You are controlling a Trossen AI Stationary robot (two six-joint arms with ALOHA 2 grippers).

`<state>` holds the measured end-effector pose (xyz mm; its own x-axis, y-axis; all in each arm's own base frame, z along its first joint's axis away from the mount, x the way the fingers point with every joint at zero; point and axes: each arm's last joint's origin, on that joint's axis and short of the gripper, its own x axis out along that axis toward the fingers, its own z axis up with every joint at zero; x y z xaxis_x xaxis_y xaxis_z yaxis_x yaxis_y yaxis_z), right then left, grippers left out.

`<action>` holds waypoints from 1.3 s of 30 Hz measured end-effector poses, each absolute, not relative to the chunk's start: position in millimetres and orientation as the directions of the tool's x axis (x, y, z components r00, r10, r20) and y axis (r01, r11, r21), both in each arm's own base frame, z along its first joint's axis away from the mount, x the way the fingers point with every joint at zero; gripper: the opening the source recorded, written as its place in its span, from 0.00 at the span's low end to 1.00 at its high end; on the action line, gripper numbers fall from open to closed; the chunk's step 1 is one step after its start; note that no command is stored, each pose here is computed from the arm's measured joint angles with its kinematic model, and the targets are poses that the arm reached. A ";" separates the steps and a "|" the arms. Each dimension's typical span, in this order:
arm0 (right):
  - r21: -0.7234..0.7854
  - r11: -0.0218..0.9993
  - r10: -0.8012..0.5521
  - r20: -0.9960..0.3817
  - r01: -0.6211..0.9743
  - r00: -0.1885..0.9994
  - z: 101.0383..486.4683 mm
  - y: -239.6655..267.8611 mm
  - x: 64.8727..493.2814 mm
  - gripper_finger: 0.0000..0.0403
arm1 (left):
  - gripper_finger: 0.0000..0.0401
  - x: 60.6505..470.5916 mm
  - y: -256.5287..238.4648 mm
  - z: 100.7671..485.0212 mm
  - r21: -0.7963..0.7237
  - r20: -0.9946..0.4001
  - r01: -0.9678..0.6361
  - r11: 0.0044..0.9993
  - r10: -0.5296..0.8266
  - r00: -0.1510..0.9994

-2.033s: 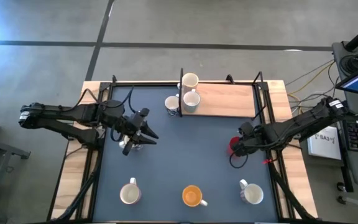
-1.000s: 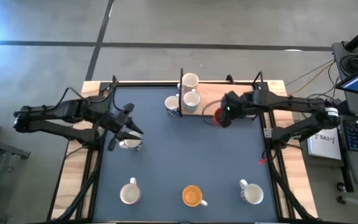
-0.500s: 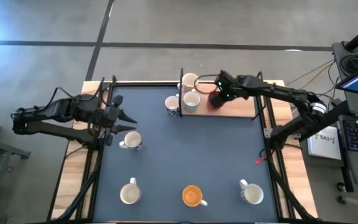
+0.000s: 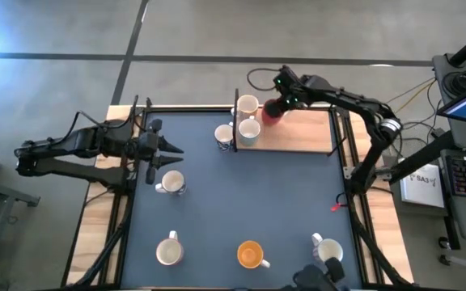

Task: Place coffee mugs
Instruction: Put the red mug on the shelf

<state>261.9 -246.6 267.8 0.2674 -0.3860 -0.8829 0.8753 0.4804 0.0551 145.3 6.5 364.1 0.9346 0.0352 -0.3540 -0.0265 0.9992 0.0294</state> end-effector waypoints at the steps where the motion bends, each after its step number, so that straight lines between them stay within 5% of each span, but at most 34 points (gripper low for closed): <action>1: 0.051 0.482 -0.384 -0.885 0.875 0.263 268.0 -250.7 263.5 0.03 | 0.22 145.6 7.2 364.0 0.028 -0.355 -0.032 0.999 0.040 0.934; 12: 0.127 0.556 -0.272 -0.906 0.821 0.325 263.6 -269.3 285.2 0.03 | 0.22 146.0 11.7 363.6 0.017 -0.358 -0.077 0.997 0.078 0.930; 31: 0.090 0.550 -0.270 -0.922 0.830 0.279 266.8 -268.6 275.6 0.03 | 0.22 142.9 13.5 363.3 0.022 -0.364 -0.101 0.995 0.102 0.926; 39: 0.045 0.543 -0.318 -0.913 0.839 0.255 265.8 -271.6 276.4 0.14 | 0.22 142.9 13.5 363.3 0.022 -0.364 -0.102 0.995 0.103 0.926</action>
<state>276.4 -271.6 265.8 0.2550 -0.3180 -0.9131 0.8388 0.5425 0.0453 142.9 13.5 363.3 0.9256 0.1027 -0.3642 -0.1016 0.9946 0.0223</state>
